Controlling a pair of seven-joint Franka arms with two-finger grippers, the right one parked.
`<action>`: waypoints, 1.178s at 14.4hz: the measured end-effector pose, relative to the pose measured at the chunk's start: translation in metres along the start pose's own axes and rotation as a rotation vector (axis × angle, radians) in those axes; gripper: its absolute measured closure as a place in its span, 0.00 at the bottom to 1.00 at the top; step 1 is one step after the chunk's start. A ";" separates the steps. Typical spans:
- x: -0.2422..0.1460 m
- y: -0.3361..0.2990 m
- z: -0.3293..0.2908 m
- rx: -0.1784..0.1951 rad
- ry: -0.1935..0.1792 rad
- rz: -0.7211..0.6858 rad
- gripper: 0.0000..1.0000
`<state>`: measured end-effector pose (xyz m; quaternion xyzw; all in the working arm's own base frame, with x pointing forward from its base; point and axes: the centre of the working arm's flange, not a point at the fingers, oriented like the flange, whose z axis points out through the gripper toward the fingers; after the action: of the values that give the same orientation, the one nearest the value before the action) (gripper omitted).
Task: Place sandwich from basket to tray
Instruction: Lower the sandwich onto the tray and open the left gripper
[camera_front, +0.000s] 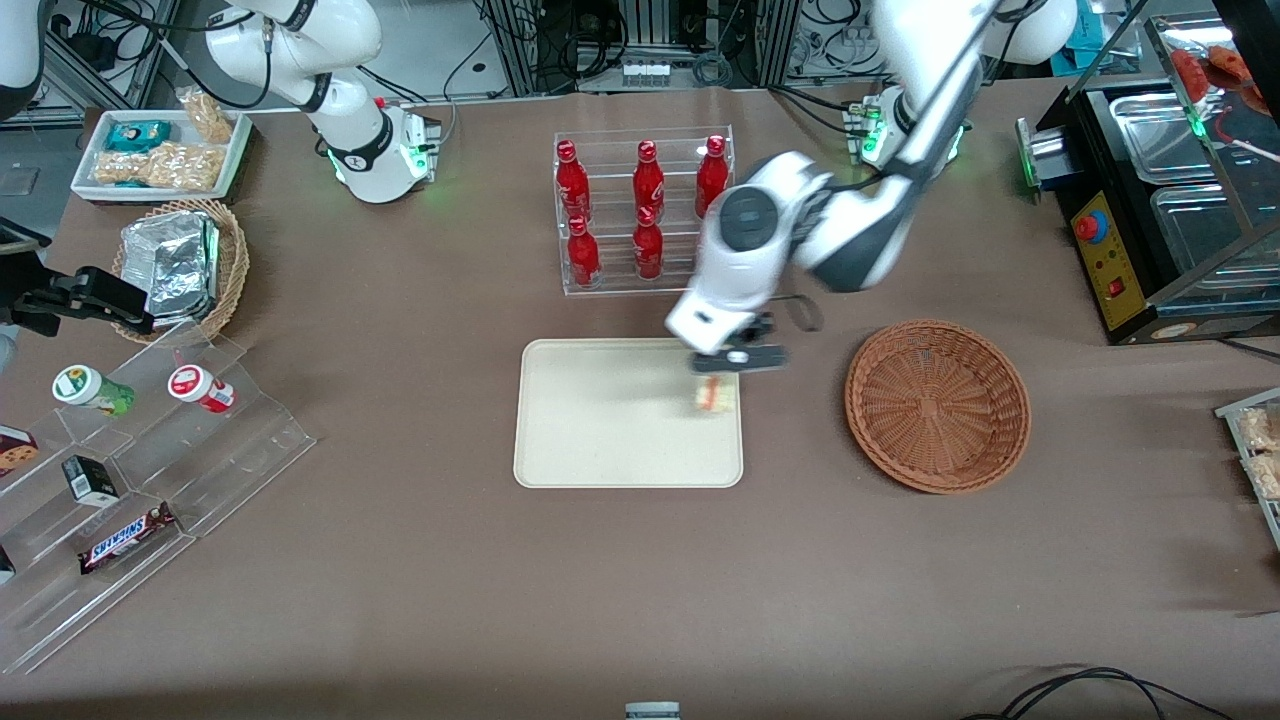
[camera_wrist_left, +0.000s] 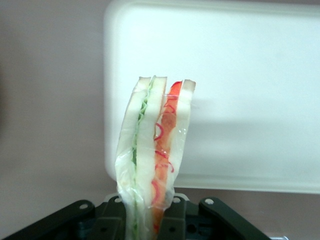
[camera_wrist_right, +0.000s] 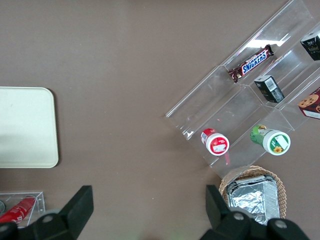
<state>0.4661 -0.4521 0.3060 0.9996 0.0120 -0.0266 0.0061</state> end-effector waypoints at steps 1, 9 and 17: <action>-0.005 0.024 0.019 0.000 -0.015 0.023 0.85; 0.016 0.083 0.080 -0.017 -0.018 -0.055 0.76; 0.074 0.007 -0.094 0.026 0.052 -0.208 0.01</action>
<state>0.5446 -0.4561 0.3962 0.9933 0.1153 -0.0013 -0.0098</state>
